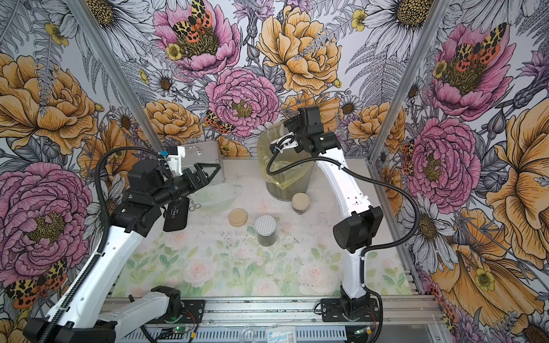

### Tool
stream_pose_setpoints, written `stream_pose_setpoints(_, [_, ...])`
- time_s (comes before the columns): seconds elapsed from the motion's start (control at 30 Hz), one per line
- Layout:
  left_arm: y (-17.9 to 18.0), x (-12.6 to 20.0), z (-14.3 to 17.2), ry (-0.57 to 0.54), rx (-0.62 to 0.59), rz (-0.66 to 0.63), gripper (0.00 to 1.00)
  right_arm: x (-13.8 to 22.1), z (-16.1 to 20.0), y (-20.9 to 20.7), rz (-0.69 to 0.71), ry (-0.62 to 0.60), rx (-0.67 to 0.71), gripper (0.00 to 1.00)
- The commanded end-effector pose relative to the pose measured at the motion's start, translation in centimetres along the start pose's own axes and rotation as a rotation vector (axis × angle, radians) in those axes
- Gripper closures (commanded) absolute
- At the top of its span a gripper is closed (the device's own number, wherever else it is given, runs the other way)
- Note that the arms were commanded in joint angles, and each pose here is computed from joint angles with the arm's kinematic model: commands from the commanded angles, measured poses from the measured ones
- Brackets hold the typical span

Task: Empty moldy tea leaves from jars
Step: Pour the moldy tea leaves from the jar into the trash bin.

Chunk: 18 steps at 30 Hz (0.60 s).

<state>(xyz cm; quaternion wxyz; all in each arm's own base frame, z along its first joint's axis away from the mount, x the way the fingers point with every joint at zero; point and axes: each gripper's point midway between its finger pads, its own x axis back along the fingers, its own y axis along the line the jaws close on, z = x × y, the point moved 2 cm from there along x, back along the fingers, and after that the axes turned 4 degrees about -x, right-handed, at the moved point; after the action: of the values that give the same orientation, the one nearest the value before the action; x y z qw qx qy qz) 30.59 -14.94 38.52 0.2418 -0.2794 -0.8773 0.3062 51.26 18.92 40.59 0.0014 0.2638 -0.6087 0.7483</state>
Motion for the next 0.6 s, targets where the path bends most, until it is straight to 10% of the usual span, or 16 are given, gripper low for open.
stream_pose_setpoints(0.0, [-3.8,-0.1,-2.0,-0.040,-0.092,0.084,0.01,2.4,-0.4,-5.6,0.197,-0.037,-0.262,1.00])
stream_pose_setpoints(0.57, [-5.3,-2.0,-1.8,-0.039,-0.079,0.080,0.01,3.0,-2.0,-5.2,0.095,-0.113,-1.315,1.00])
